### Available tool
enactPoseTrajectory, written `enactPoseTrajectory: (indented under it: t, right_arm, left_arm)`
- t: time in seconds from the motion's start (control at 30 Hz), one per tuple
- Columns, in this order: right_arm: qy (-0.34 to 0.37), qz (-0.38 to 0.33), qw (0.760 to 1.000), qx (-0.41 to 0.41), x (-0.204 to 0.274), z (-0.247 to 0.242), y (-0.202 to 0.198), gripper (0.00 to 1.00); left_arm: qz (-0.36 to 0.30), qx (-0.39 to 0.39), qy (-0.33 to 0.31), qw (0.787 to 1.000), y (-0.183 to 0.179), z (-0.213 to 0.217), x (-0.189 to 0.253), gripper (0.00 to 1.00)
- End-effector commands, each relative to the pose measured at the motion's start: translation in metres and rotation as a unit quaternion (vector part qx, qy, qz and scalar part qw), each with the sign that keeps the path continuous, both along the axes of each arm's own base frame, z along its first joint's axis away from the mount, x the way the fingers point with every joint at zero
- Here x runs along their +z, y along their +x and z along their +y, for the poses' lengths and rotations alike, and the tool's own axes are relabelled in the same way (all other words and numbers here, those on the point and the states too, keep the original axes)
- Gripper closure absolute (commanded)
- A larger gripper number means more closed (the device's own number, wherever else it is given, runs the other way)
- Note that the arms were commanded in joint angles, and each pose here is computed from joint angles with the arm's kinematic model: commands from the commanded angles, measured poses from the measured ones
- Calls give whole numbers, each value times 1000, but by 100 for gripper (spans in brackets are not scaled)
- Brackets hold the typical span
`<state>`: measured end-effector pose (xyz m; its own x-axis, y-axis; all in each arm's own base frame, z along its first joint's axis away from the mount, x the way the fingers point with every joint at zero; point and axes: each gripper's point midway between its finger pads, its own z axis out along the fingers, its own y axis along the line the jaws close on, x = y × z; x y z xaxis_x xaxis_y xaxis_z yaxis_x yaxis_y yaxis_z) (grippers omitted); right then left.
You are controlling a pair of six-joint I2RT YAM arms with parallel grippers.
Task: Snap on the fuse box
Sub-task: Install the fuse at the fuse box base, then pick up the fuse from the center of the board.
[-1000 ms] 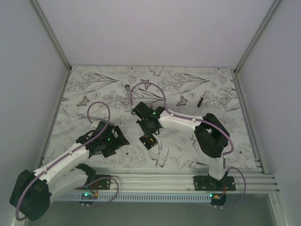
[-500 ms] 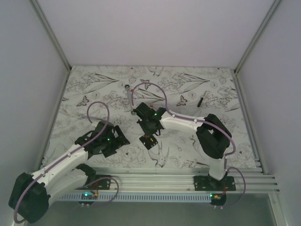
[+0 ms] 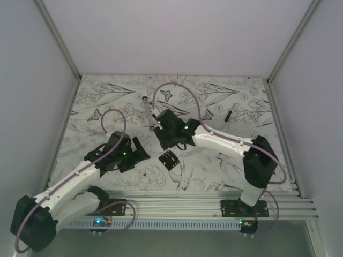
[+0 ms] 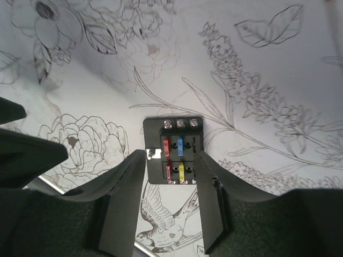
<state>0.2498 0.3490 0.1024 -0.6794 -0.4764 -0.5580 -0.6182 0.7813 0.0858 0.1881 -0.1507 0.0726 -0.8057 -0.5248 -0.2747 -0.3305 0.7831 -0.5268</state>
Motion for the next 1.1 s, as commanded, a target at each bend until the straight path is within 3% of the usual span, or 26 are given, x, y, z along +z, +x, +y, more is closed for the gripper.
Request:
enactPoseTrajectory:
  t: [0.0,0.17,0.33,0.57,1.07]
  right_arm:
    - [23,-52,998,-34,27,-16,17,49]
    - [22,-75,994,-81,20,-54,41,29]
    - [47,-105,987,-116,24,-88,70,19]
    - [47,-123,981,-144,7,-76,111,20]
    - [42,-150,965,-210,-37,-31,183,40]
  left_arm:
    - [-6,-31,29,999,3,2,9,1]
    - [-33,-69,84,994,32,3,26,3]
    - [-27,-108,112,987,66,-11,30,8]
    - [-14,-115,126,985,99,-12,31,9]
    - [48,-92,143,984,85,15,-7,0]
